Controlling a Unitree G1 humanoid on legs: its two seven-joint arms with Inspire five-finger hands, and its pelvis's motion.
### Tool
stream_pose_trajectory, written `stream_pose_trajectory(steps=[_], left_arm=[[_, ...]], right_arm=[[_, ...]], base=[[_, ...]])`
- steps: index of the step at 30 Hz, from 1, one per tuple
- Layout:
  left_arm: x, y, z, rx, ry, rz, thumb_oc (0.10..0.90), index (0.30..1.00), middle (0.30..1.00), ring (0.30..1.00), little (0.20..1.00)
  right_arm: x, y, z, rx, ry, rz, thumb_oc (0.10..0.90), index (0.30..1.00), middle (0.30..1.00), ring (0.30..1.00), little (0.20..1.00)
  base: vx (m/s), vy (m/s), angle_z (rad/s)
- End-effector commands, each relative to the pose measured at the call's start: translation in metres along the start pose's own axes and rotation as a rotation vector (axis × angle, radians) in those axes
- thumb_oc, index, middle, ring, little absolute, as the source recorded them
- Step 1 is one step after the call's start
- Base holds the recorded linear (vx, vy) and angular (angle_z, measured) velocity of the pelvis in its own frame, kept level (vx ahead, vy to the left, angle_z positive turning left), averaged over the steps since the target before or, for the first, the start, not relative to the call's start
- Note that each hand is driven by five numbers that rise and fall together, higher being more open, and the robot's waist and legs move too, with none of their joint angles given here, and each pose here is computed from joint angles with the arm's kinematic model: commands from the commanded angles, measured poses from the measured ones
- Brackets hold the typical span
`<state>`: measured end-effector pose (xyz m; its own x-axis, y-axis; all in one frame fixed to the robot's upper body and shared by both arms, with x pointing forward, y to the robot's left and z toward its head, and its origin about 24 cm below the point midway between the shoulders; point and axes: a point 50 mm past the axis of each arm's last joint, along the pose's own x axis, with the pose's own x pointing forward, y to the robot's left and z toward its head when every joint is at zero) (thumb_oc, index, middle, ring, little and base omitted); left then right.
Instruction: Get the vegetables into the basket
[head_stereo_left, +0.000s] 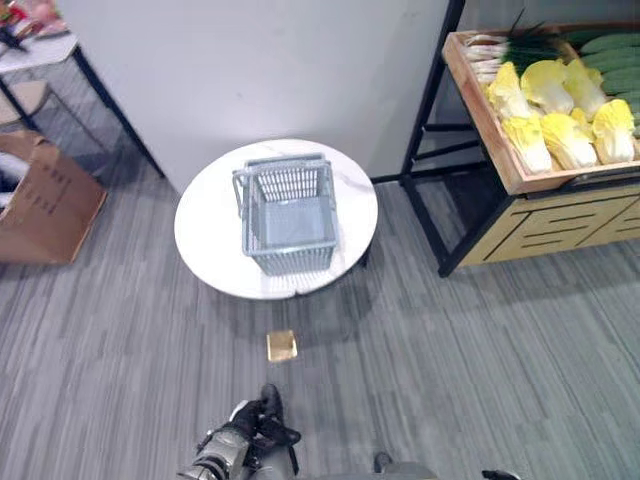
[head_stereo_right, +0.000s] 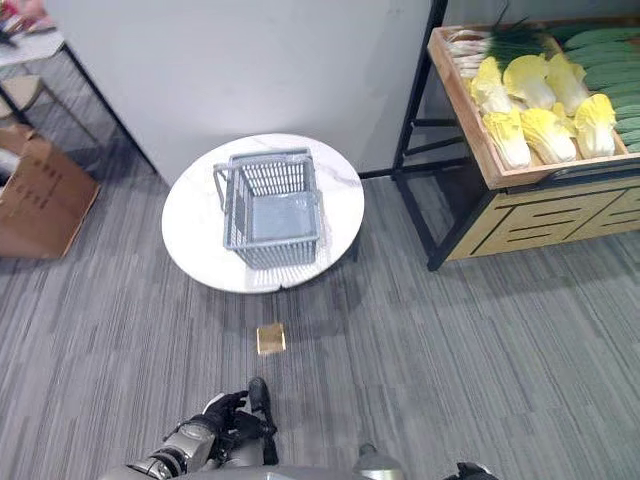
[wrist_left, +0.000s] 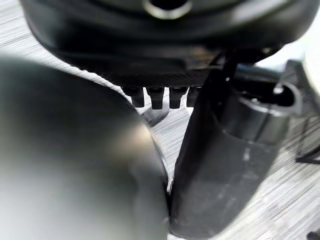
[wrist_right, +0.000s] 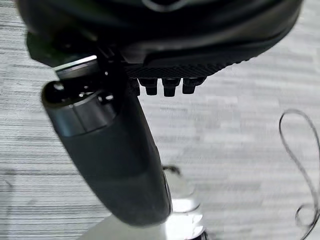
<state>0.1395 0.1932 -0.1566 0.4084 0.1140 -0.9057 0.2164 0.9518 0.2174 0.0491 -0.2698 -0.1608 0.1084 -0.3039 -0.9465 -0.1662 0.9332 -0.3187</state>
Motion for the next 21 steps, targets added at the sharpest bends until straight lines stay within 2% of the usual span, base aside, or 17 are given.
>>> stream_pose_trajectory(steps=[1,6,13,21], left_arm=[[-0.005,0.008,-0.037,-0.001,0.106,0.026,0.900,1.000,1.000,1.000,1.000],[-0.004,0.009,-0.034,0.090,0.104,0.021,0.900,1.000,1.000,1.000,1.000],[-0.003,0.018,-0.026,0.089,0.094,0.045,0.900,1.000,1.000,1.000,1.000],[-0.003,0.026,-0.025,0.128,0.108,0.065,0.900,1.000,1.000,1.000,1.000]], right_arm=[[-0.001,-0.016,0.020,-0.020,-0.061,-0.041,0.900,1.000,1.000,1.000,1.000],[-0.002,-0.013,0.039,-0.060,-0.123,-0.032,0.900,1.000,1.000,1.000,1.000],[-0.004,-0.010,0.054,-0.070,-0.164,-0.030,0.900,1.000,1.000,1.000,1.000],[-0.006,-0.005,0.066,-0.057,-0.197,-0.027,0.900,1.000,1.000,1.000,1.000]], base=[[0.33,0.144,-0.51],[0.26,0.167,-0.43],[0.14,0.146,-0.28],[0.17,0.019,-0.10]])
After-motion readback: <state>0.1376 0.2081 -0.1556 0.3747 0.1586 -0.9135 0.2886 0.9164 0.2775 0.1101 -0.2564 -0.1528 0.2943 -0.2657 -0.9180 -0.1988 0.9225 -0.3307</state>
